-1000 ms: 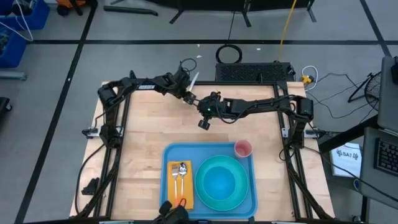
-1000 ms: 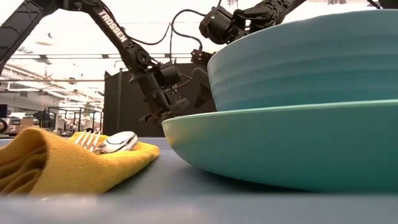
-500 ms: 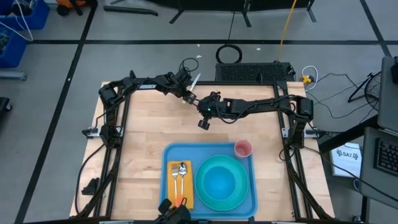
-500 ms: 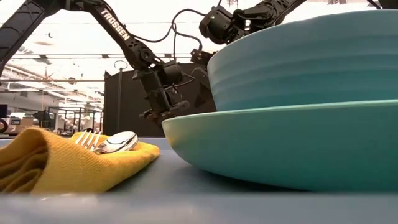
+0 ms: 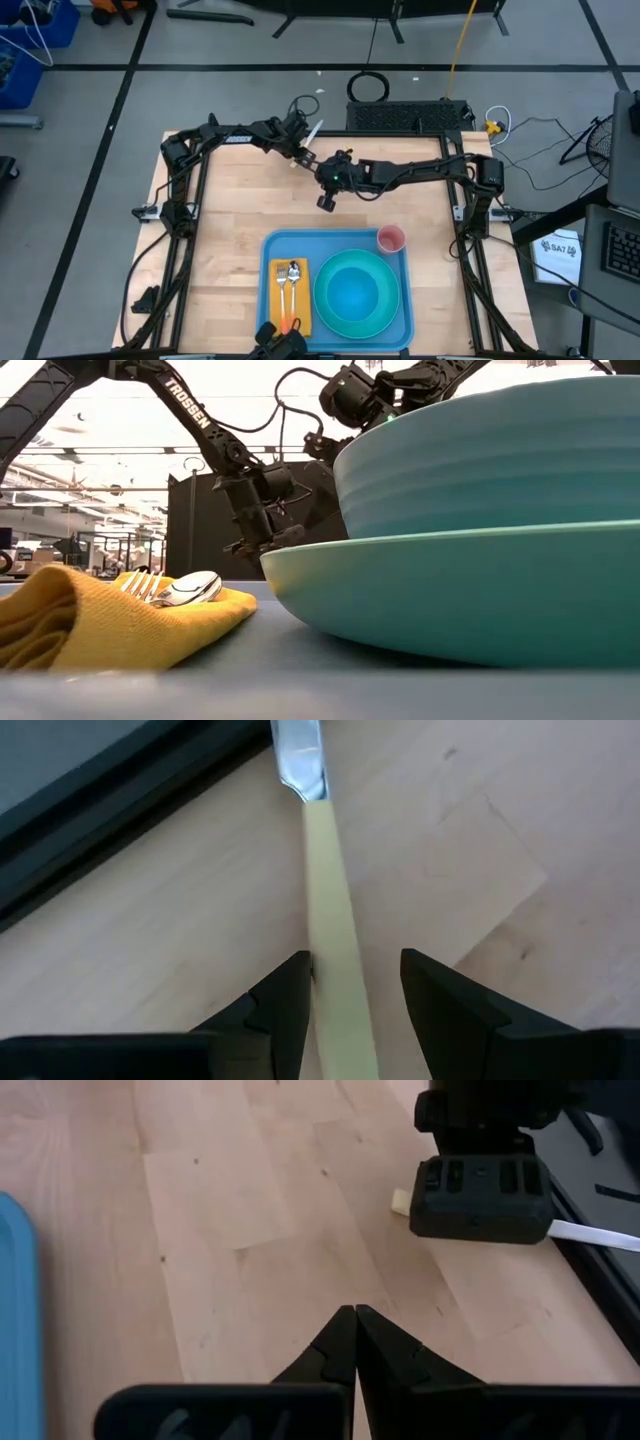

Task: Set up tray
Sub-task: Put the yellow table knife on the yellow table napkin beside the orange spoon

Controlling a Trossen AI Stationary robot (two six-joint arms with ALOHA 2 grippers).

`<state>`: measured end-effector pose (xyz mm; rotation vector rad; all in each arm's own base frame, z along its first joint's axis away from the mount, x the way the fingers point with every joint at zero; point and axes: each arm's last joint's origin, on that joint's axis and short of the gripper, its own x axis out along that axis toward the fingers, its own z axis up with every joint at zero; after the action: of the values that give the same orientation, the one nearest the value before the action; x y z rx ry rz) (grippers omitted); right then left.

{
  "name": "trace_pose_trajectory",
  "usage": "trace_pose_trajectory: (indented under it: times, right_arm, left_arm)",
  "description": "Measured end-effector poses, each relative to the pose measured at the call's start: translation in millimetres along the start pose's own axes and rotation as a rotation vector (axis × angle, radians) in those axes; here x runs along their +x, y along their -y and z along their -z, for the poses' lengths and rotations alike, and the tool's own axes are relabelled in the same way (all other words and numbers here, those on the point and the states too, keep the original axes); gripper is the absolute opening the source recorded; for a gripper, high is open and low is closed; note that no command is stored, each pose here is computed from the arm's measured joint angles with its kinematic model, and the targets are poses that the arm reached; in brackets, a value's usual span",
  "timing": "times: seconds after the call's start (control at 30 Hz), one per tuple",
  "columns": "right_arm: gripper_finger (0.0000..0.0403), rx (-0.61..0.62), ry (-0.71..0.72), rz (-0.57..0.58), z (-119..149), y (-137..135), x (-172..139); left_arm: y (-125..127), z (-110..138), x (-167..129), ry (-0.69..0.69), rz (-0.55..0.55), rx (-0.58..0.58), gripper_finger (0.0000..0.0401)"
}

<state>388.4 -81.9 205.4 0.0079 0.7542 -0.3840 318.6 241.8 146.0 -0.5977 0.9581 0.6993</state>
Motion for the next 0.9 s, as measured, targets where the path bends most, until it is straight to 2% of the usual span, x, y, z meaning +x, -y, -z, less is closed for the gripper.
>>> trace_pose_trajectory:
  times: [0.43, 0.53, 0.67, 0.9]
  right_arm:
    - [0.0, -0.011, 0.003, -0.013, 0.0, -8.2, -1.7]
    - [0.0, -0.014, 0.005, -0.019, 0.0, -11.1, -2.4]
    - [0.0, -0.026, 0.01, -0.031, -0.5, -17.8, -5.2]
    - [0.0, -0.052, 0.056, -0.065, -8.4, -31.1, -24.8]
  left_arm:
    - [0.5, 9.1, 3.4, -0.082, -0.026, 0.01, 0.0159]
    - [1.4, 10.4, 3.9, -0.089, -0.038, 0.025, 0.0134]
    - [1.1, 10.7, 5.3, -0.091, -0.044, 0.057, 0.0075]
    - [5.6, 11.0, 6.4, -0.085, -0.018, 0.103, 0.0075]
